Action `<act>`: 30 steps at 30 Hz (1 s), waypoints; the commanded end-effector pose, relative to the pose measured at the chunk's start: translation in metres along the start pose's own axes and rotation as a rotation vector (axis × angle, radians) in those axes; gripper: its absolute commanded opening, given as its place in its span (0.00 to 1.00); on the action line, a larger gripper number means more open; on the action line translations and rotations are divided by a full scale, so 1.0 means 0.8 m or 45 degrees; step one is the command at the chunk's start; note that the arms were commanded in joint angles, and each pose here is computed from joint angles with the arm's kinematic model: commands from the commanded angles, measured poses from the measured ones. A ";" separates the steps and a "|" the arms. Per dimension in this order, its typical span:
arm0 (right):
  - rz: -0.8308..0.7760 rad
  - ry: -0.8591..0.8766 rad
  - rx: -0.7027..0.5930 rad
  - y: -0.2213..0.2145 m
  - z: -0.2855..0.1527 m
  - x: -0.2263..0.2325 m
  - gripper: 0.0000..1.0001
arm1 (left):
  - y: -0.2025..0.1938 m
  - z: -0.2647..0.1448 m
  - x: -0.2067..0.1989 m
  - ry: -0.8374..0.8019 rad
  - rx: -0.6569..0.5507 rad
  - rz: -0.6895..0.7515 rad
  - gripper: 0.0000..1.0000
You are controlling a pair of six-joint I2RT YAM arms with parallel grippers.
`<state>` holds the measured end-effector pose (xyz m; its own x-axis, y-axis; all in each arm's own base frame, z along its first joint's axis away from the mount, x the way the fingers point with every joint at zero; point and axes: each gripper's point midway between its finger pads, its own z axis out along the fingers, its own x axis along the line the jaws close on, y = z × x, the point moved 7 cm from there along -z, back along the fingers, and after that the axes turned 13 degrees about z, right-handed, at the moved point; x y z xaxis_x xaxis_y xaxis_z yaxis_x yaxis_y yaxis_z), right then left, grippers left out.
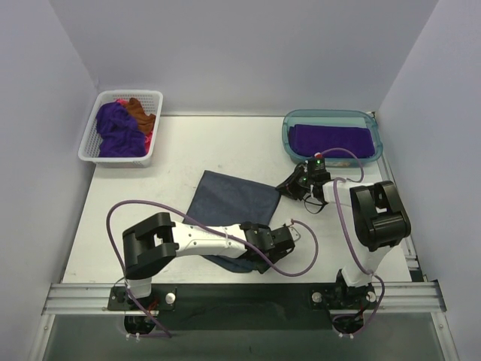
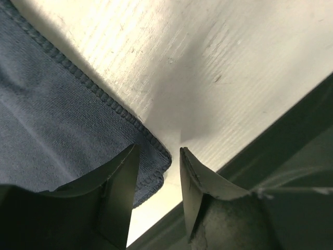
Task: Fold and stack the towels
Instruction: Fold the towel
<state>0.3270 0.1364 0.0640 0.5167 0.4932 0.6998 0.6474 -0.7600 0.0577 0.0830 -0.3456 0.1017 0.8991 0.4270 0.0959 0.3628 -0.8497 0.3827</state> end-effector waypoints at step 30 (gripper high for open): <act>0.016 0.036 -0.072 0.004 -0.026 0.014 0.60 | 0.013 -0.069 0.026 0.090 -0.045 -0.129 0.04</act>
<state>0.3254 0.1350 0.0780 0.5013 0.4929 0.7112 0.6396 -0.7646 0.0792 0.0855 -0.3264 0.1277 0.8661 0.4825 0.1305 0.4140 -0.8388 0.3536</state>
